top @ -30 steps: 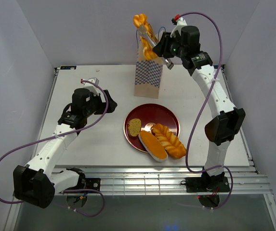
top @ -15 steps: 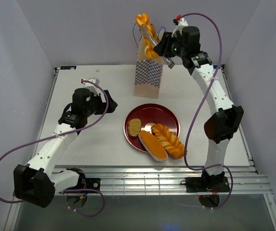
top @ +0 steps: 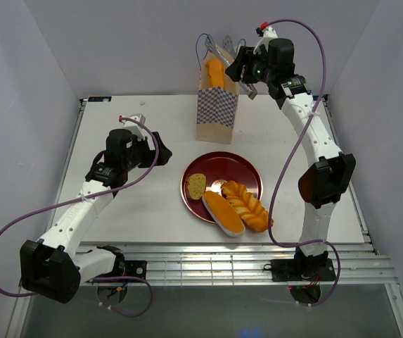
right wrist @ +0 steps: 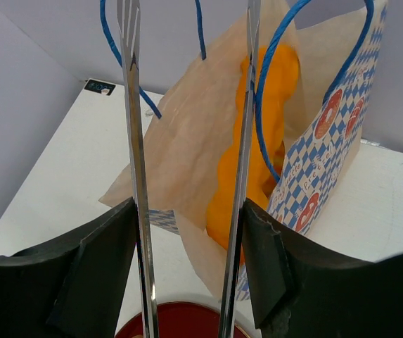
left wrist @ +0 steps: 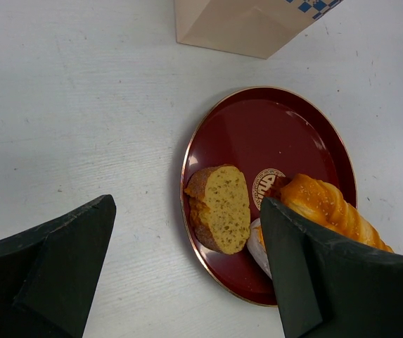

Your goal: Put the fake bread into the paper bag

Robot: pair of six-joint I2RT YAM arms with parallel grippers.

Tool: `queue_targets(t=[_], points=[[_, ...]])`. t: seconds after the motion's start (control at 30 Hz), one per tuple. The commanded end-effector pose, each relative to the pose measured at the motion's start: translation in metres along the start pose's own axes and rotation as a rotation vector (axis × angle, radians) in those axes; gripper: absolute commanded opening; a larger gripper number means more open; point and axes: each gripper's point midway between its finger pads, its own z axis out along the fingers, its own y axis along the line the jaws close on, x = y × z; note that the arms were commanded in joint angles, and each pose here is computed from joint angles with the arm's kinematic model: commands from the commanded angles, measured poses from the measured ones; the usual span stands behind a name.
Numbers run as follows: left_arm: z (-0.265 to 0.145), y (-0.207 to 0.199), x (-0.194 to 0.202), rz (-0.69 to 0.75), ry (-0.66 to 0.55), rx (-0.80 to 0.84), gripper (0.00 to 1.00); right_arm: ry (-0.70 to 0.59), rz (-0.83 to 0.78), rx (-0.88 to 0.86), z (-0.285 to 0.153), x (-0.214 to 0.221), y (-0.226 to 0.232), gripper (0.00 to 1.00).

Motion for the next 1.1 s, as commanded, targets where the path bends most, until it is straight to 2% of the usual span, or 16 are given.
queue_targets(t=[0.0,0.3,0.73,0.83,1.07], points=[[-0.003,-0.01,-0.016,0.004,-0.039,0.032,0.94,-0.122,-0.032,-0.054,-0.01,-0.044,0.017,0.64],[-0.003,-0.011,-0.016,0.003,-0.041,0.036,0.94,-0.132,-0.044,-0.084,-0.024,-0.055,0.028,0.63],[-0.009,-0.005,-0.023,0.018,-0.075,-0.005,0.98,-0.107,-0.091,-0.245,-0.081,-0.051,0.077,0.62],[-0.009,-0.007,-0.022,0.027,-0.071,0.008,0.88,-0.104,-0.101,-0.253,-0.096,-0.048,0.085,0.62],[-0.009,0.003,-0.025,0.031,-0.08,-0.044,0.91,-0.062,-0.108,-0.275,-0.139,-0.011,0.108,0.62]])
